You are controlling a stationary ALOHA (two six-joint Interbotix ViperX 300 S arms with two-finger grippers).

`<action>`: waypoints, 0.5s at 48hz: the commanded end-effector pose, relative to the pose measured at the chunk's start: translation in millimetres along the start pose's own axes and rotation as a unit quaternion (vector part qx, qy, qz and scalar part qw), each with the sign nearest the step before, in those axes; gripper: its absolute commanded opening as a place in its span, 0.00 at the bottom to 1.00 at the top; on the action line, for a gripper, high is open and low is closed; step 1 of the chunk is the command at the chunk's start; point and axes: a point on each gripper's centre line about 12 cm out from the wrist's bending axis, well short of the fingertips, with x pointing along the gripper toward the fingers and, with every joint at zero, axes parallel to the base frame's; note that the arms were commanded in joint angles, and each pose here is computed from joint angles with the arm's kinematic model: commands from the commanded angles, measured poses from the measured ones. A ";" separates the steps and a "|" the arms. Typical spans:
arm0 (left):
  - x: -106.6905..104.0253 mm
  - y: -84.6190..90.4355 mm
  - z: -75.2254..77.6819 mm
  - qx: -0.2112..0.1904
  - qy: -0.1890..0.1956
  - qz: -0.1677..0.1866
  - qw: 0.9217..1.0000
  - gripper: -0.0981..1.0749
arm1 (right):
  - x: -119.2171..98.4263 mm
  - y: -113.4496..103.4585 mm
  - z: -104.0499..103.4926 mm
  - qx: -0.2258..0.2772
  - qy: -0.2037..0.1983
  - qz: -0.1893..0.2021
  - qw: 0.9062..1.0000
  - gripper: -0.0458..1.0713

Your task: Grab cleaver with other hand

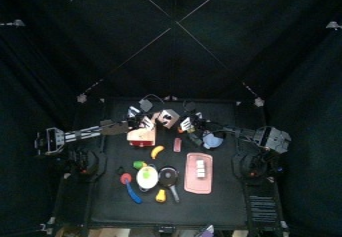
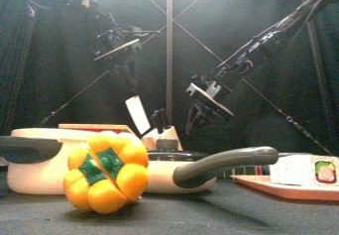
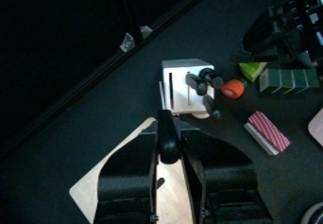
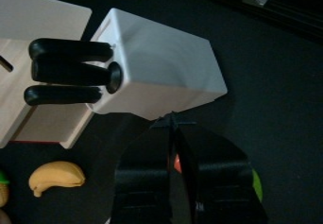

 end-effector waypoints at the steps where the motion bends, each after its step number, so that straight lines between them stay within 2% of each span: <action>1: -10.2 0.9 7.2 -0.002 -0.017 -0.006 1.000 0.52 | -10.0 6.0 11.2 0.000 -0.018 0.011 1.000 0.32; 6: -18.6 -0.2 6.1 -0.001 -0.023 -0.012 1.000 0.52 | -15.1 8.4 11.1 -0.003 -0.021 0.016 1.000 0.32; 13: -38.4 -0.3 0.0 0.003 -0.038 -0.029 0.999 0.52 | -32.9 11.8 13.2 -0.006 -0.033 0.026 0.999 0.32; 24: -75.4 -7.3 -24.0 0.028 -0.076 -0.090 0.993 0.52 | -72.2 29.1 7.2 -0.027 -0.052 0.062 0.996 0.32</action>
